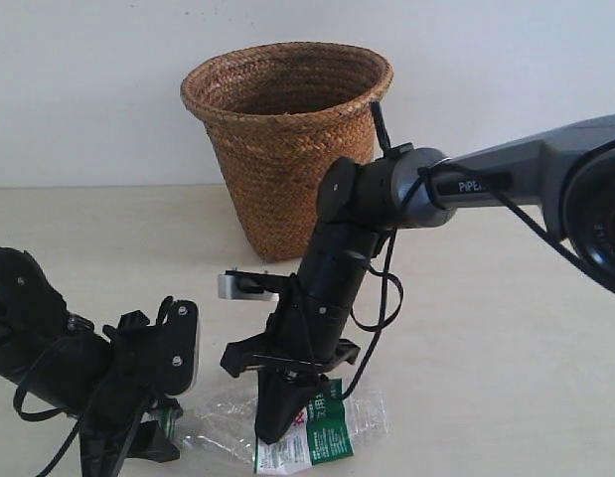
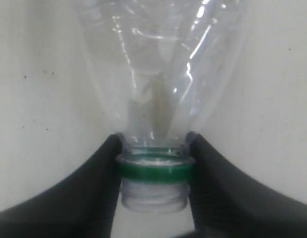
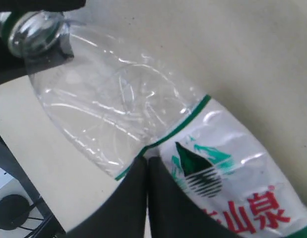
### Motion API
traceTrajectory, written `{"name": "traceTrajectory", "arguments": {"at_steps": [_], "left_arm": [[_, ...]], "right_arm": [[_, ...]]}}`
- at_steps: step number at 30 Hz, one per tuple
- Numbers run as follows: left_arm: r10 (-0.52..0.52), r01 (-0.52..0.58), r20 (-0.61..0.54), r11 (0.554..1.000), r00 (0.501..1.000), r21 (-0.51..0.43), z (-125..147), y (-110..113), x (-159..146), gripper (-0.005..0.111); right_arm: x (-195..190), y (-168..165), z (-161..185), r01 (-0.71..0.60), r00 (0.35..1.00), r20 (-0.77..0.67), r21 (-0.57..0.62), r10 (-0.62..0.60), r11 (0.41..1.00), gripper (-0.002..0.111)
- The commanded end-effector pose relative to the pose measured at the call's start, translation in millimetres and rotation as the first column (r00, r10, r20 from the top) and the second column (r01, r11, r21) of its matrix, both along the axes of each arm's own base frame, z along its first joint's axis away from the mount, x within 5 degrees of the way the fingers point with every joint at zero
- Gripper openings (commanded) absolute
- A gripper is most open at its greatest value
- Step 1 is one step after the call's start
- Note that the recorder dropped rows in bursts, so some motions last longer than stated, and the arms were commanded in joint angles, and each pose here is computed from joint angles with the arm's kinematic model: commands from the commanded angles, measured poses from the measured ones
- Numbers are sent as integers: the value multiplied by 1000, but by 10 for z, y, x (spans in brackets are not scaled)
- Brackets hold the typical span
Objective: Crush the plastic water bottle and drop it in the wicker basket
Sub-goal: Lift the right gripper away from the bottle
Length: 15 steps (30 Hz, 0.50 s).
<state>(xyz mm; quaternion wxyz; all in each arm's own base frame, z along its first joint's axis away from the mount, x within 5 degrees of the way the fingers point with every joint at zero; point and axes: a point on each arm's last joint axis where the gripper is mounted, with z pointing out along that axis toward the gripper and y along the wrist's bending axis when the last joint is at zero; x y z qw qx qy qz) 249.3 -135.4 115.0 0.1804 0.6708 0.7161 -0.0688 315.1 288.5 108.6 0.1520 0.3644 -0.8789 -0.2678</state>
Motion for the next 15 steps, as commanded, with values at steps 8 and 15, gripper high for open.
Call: {"name": "traceTrajectory", "arguments": {"at_steps": [8,15], "left_arm": [[46,-46,-13,999,999,-14,5,1,-4,4],[45,-41,64,998,997,-56,263,2,-14,4]], "right_arm": [[57,-189,743,-7,980,199,72,-8,997,0],[55,-720,1473,71,885,465,-99,-17,993,0]]}}
